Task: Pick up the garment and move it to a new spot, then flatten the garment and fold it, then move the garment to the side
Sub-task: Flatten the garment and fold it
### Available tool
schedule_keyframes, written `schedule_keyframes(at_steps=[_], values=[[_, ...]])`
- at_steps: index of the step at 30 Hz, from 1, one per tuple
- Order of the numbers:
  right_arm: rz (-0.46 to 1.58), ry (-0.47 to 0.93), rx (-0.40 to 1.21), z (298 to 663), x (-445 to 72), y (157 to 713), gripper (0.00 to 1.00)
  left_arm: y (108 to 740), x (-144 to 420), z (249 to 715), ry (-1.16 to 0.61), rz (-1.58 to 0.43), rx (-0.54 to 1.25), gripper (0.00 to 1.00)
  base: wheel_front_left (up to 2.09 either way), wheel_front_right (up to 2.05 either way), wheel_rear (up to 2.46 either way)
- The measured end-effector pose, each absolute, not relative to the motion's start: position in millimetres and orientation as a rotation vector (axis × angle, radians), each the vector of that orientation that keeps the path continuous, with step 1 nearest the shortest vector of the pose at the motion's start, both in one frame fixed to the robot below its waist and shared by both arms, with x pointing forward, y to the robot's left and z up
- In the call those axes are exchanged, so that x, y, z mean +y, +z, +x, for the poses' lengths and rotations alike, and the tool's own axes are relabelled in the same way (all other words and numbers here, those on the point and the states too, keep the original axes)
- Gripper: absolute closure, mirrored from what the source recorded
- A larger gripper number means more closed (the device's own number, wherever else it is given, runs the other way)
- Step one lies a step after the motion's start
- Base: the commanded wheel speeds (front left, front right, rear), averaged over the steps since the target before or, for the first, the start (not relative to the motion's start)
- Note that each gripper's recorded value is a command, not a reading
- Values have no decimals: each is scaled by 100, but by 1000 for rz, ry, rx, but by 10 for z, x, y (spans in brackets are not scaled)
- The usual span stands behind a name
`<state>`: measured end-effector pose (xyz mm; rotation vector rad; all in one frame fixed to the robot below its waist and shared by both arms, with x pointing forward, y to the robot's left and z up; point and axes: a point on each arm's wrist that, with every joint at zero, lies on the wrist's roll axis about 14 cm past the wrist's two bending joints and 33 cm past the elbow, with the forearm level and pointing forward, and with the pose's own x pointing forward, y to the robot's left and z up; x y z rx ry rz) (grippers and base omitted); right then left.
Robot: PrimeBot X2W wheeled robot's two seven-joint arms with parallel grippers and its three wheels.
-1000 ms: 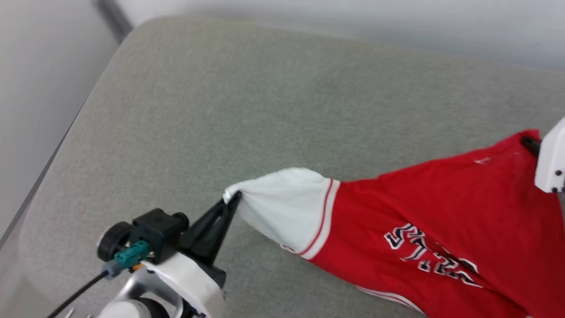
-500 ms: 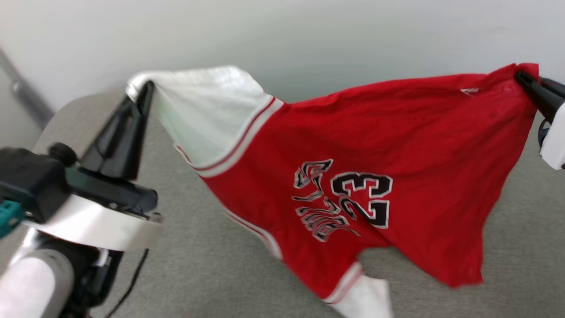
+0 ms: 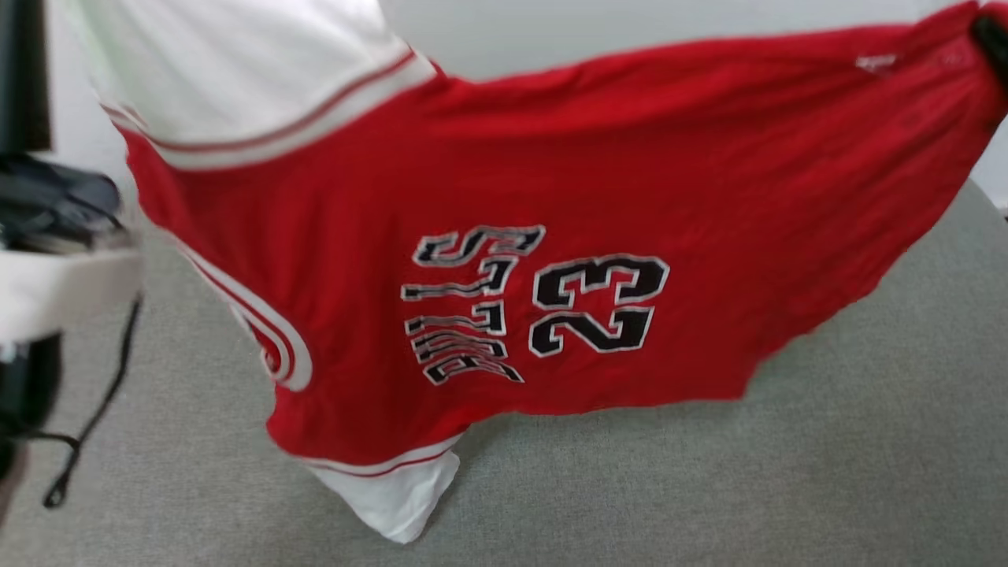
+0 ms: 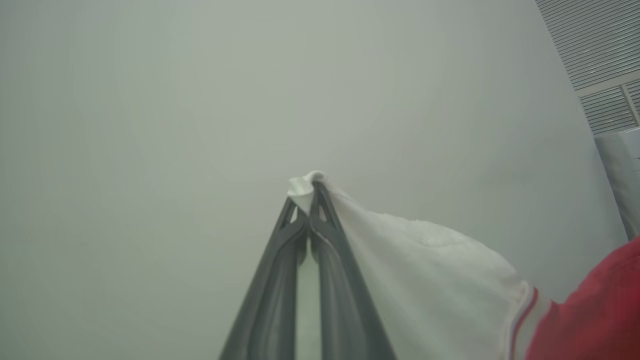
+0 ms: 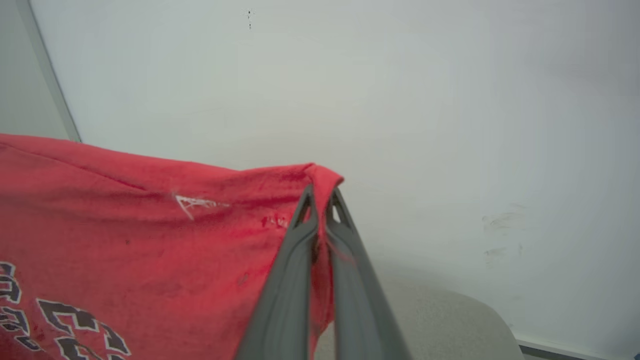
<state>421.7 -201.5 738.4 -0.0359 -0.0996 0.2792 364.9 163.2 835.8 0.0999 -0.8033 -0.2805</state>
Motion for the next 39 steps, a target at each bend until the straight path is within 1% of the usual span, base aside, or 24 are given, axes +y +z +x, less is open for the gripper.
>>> schedule_keyframes(at_steps=[4, 9, 13, 18, 24, 32, 36, 39], values=[[-33, 249, -153, 4317, -2094, 7520, 100, 8518, 1636, 3830, -287, 115, -838, 100, 0, 0, 0], [-43, 220, -235, 4560, -2159, 7692, 100, 8745, 1705, 4147, -281, 76, -902, 100, 0, 0, 0], [-59, 189, -249, 4883, -2220, 7681, 100, 8791, 1736, 4525, -276, 97, -907, 100, 0, 0, 0], [-92, 153, -255, 5374, -2311, 7607, 100, 8729, 1817, 5150, -238, 93, -872, 100, 0, 0, 0], [-118, 129, -246, 6068, -2308, 7407, 100, 8592, 1917, 5867, -182, 90, -855, 100, 0, 0, 0], [-156, 80, -289, 6865, -2297, 7209, 100, 8357, 2148, 6603, -81, 73, -858, 100, 0, 0, 0], [-178, 82, -278, 7164, -2210, 6874, 100, 7930, 2284, 6969, -40, 45, -768, 100, 0, 0, 0], [-172, 108, -224, 7315, -2084, 6517, 100, 7685, 2306, 7097, -51, 30, -712, 100, 0, 0, 0]])
